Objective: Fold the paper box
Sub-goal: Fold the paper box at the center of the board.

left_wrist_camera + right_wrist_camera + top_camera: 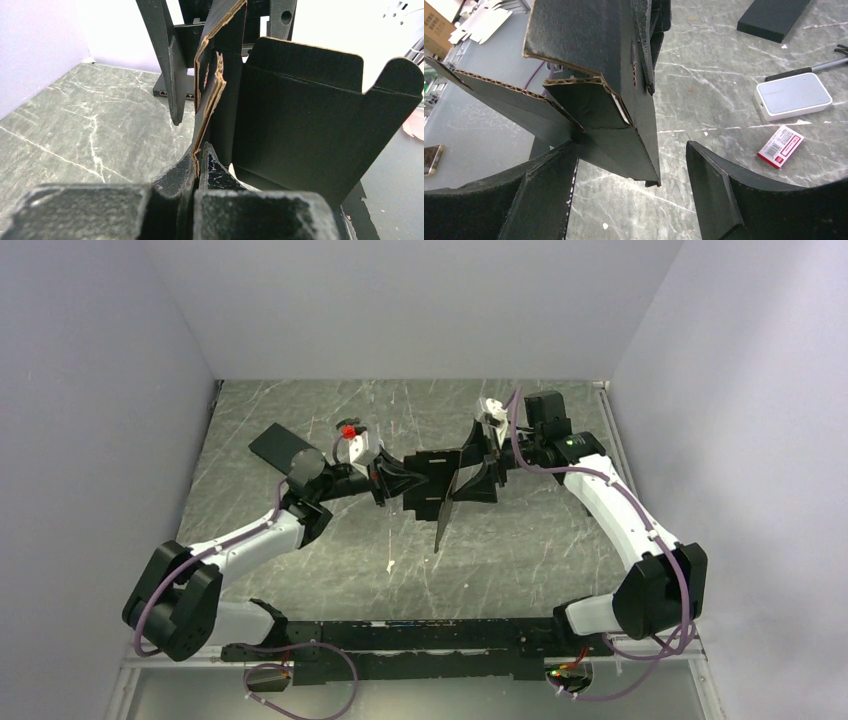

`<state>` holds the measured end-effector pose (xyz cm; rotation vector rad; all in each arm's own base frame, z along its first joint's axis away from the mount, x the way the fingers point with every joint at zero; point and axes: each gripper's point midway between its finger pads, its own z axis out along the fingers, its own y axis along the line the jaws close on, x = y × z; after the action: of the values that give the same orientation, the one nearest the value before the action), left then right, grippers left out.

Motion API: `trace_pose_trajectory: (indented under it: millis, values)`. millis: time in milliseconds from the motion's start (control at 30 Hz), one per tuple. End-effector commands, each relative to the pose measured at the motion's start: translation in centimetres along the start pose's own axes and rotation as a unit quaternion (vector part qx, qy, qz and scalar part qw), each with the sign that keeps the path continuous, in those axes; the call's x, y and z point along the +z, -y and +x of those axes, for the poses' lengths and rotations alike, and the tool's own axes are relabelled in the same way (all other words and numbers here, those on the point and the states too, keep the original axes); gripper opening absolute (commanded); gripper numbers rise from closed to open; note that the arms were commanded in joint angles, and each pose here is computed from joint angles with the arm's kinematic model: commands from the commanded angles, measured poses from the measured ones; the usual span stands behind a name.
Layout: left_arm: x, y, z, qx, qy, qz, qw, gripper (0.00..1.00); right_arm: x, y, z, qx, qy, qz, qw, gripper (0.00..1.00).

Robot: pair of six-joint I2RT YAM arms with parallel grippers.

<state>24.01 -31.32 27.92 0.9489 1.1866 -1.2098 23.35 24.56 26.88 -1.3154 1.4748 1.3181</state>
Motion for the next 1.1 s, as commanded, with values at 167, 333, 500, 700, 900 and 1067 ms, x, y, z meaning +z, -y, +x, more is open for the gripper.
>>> trace_pose_trajectory:
  millis: [167,333,500,700,900,1067]
  values:
    - [0.5,-0.6,-0.3,-0.014,0.026,-0.021,0.999,0.00,0.3,0.6,-0.9,-0.002,0.013,0.019,1.000,0.82]
    - [0.3,-1.4,-0.1,-0.027,0.027,-0.048,0.998,0.00,0.4,0.5,-1.1,0.013,0.019,0.019,1.000,0.83]
    - [0.4,-1.9,0.0,-0.047,0.035,-0.063,0.996,0.00,0.6,1.8,-0.9,0.041,0.027,0.044,0.998,0.84]
    - [0.7,-2.3,0.3,-0.071,0.044,-0.069,0.994,0.00,0.8,2.8,-0.8,0.064,0.037,0.066,0.995,0.83]
    - [1.1,-2.2,0.3,-0.083,0.053,-0.063,0.993,0.00,1.0,3.1,-0.9,0.078,0.051,0.065,0.994,0.79]
    - [1.4,-2.2,0.2,-0.102,0.066,-0.056,0.991,0.00,1.0,3.5,-0.6,0.079,0.053,0.072,0.993,0.75]
